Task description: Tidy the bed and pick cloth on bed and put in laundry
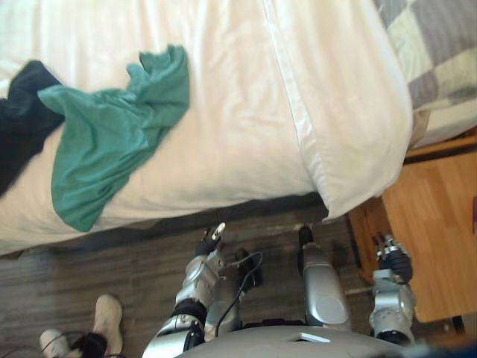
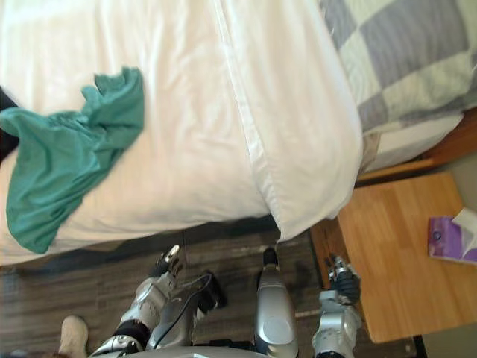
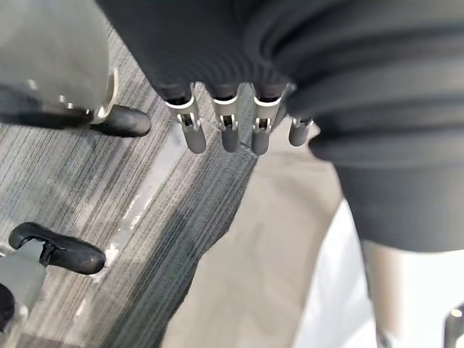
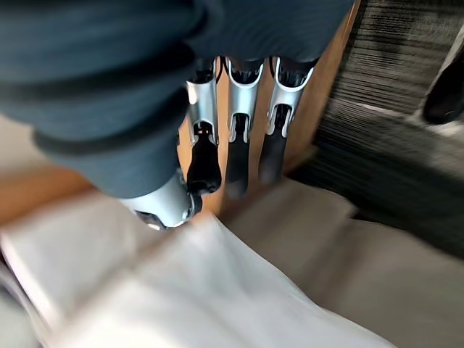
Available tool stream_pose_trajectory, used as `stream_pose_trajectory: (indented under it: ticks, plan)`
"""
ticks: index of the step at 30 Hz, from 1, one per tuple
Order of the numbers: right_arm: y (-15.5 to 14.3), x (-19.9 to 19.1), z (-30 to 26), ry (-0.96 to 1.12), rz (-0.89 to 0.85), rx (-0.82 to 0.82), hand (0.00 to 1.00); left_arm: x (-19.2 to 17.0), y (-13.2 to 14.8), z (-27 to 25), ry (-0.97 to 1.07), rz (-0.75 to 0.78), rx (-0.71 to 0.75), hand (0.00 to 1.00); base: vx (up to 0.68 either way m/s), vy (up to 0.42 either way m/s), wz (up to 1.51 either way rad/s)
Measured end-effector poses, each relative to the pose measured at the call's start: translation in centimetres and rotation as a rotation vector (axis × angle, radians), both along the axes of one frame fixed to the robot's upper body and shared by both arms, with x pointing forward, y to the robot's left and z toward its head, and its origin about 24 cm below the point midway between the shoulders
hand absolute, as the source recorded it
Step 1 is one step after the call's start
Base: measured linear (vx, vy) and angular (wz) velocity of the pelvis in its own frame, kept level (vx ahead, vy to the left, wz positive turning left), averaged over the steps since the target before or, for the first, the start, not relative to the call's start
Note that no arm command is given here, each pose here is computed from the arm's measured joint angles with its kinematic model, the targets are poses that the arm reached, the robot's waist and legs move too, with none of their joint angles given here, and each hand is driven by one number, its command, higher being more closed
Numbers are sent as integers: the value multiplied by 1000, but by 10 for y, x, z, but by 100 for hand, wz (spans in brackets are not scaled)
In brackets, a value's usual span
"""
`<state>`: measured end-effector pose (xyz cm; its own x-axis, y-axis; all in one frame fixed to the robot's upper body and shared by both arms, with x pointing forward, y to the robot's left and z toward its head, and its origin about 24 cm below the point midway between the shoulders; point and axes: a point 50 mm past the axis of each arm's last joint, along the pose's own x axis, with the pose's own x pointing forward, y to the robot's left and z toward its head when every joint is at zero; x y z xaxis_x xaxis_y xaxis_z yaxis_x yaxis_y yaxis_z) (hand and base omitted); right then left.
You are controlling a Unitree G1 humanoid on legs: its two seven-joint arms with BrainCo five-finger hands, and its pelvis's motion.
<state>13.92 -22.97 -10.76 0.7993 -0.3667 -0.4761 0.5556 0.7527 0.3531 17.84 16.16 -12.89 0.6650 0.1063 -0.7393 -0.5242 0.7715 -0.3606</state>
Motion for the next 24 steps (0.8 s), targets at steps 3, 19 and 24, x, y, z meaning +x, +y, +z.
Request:
stream_pose_trajectory:
  ticks: [3,19,24]
  plan:
    - [22,-21,-16,148,183,-88,0,-21,2,-11,71,-8,10,0,159,15,6]
    - [39,-20,-32,284,510,-128,0,-49,22,-19,233,-24,207,0,3,-21,4]
    - [28,-25,-33,318,475,-133,0,-79,43,-26,340,-31,257,0,-135,18,6]
